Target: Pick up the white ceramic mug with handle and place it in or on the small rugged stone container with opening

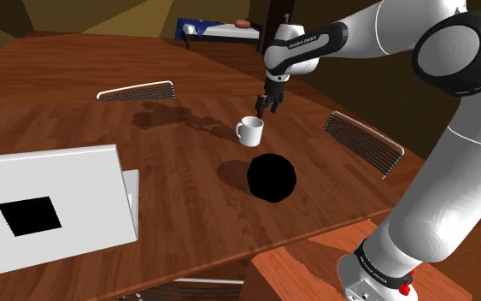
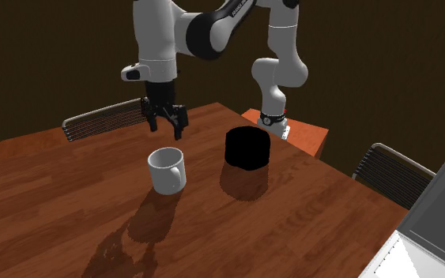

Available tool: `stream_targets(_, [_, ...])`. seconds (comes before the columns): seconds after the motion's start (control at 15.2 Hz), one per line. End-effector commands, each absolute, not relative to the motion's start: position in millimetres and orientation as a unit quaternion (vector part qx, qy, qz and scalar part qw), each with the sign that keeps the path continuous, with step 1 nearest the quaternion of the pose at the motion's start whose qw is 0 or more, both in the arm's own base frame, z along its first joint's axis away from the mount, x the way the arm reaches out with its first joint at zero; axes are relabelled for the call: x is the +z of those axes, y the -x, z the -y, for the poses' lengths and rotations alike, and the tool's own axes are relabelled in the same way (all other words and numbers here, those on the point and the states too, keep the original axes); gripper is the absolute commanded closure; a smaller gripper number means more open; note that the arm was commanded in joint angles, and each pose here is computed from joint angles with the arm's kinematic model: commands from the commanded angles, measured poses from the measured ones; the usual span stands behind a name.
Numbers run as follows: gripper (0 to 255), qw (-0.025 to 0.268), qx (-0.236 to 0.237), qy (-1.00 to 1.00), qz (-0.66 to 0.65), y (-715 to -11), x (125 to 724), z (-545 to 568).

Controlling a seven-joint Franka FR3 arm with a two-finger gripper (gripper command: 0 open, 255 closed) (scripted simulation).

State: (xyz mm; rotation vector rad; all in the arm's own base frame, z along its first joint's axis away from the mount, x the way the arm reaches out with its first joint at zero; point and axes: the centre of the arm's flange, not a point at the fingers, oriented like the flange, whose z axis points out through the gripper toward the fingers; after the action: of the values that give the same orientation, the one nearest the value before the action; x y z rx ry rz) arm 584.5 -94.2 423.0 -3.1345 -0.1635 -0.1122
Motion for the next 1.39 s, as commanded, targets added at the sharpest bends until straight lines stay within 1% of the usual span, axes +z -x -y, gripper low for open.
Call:
stream_targets(0.0, [0,0.004,-0.034,0.998,0.059,-605.2,406.7,102.5])
stream_targets(0.2, [0,0.009,-0.031,0.997,0.067,-630.5,385.4,109.0])
stream_targets(0.66, [0,0.009,-0.031,0.997,0.067,-632.7,348.5,108.2])
stream_targets(1.19, [0,0.009,-0.031,0.997,0.067,-632.9,345.5,108.1])
stream_targets(1.25, [255,0.009,-0.031,0.997,0.067,-632.9,345.5,108.1])
stream_targets(1.32, [255,0.009,-0.031,0.997,0.067,-632.9,345.5,108.1])
